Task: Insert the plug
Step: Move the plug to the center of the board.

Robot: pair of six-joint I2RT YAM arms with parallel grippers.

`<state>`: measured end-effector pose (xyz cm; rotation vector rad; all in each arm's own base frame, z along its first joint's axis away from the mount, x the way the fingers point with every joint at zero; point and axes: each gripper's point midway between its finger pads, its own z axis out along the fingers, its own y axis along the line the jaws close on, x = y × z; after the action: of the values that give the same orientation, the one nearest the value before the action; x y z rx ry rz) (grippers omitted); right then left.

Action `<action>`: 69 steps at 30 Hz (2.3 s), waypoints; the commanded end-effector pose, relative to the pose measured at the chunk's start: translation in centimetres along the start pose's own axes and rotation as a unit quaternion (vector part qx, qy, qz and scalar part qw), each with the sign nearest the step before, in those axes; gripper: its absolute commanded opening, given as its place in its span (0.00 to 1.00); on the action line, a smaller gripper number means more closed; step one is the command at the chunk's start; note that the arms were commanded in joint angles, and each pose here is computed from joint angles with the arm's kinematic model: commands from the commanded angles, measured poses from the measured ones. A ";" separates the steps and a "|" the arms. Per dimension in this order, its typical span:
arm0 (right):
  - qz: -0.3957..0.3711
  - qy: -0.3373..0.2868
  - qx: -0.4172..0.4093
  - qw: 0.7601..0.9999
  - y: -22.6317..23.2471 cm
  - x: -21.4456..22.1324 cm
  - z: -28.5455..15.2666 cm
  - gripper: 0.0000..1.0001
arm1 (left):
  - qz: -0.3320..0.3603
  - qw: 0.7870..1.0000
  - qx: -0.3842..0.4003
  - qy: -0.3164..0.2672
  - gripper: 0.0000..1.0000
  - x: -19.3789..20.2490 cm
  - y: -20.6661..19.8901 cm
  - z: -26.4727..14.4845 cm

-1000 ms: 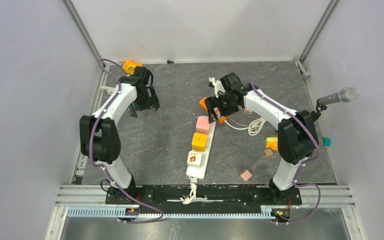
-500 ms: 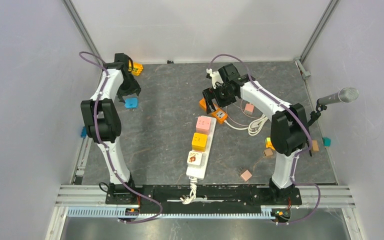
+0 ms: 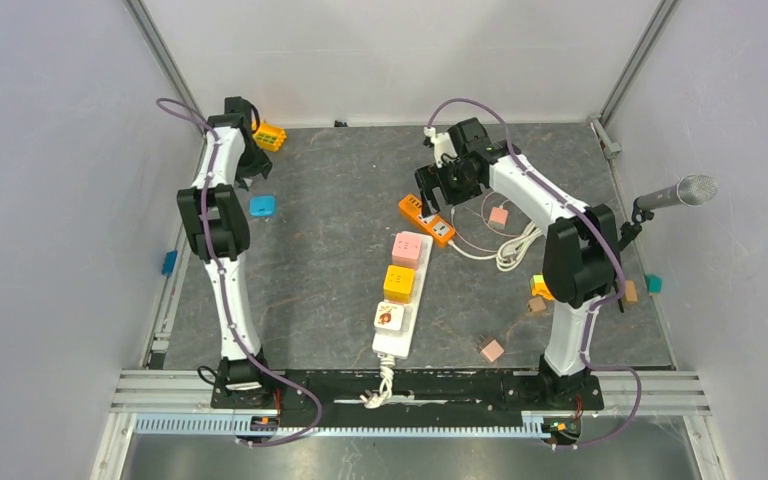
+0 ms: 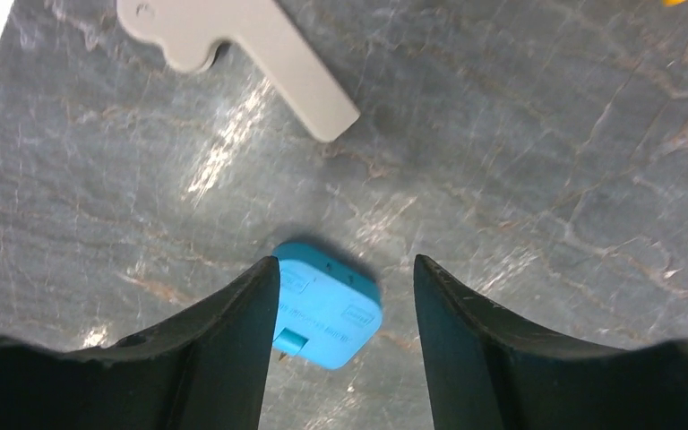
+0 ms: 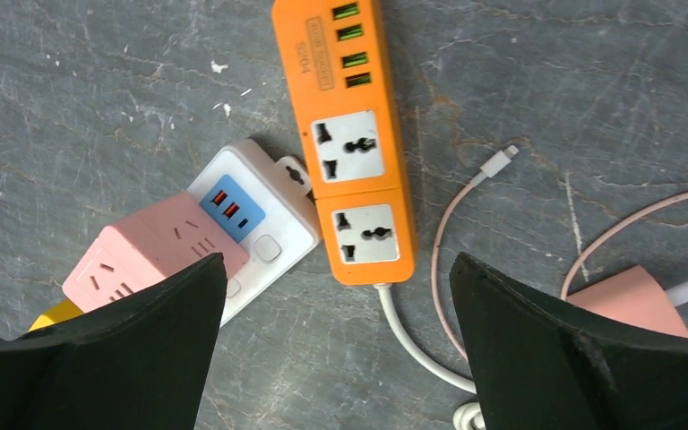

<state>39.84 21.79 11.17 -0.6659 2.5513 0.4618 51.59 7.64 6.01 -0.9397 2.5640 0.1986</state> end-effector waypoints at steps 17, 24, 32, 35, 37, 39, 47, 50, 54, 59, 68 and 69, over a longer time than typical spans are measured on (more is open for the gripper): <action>0.028 -0.027 -0.028 0.999 -1.5 -1.5 -0.6 0.98 | 0.126 0.984 -0.119 -0.044 0.57 2.6 0.2 -2.5; 0.029 -0.030 -0.032 0.999 -1.3 -1.4 -0.7 0.98 | 0.137 0.987 -0.087 0.005 0.55 5.0 -0.7 -2.4; 0.030 -0.031 -0.040 0.998 -0.9 -1.2 -0.9 0.98 | 0.106 0.992 0.000 0.066 0.52 10.5 -1.5 -2.2; 0.032 -0.031 -0.047 0.998 -0.7 -1.1 -0.9 0.98 | 0.101 0.991 0.022 0.079 0.49 11.8 -1.6 -2.2; 0.033 -0.031 -0.051 0.998 -0.5 -1.1 -0.9 0.98 | 0.106 0.989 0.035 0.092 0.43 12.7 -1.8 -2.1; 0.035 -0.032 -0.056 0.997 -0.3 -1.0 -1.0 0.98 | 0.109 0.988 0.040 0.104 0.40 13.5 -1.8 -2.1; 0.038 -0.061 -0.083 0.994 0.8 -2.6 -1.8 0.98 | 0.141 0.975 0.097 0.139 0.41 18.7 -4.1 -4.1; 0.042 -0.084 -0.098 0.991 1.5 -3.7 -2.3 0.98 | 0.183 0.963 0.121 0.158 0.41 21.7 -5.7 -5.2; 0.041 -0.106 -0.110 0.987 2.2 -4.9 -2.8 0.98 | 0.246 0.948 0.126 0.160 0.40 25.3 -6.9 -6.6; 0.028 -0.121 -0.126 0.984 3.3 -5.8 -3.1 0.98 | 0.249 0.944 0.171 0.133 0.45 26.2 -8.4 -9.3; 0.011 -0.108 -0.158 0.981 5.7 -4.5 -2.4 0.98 | 0.152 0.959 0.234 0.047 0.45 15.7 -9.7 -12.6; 0.008 -0.108 -0.159 0.981 5.8 -4.4 -2.4 0.98 | 0.139 0.963 0.226 0.043 0.43 14.5 -9.4 -12.1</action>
<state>40.23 26.20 13.90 -0.6152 2.3930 0.8617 38.79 -14.20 6.49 -0.2876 2.8254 -0.2753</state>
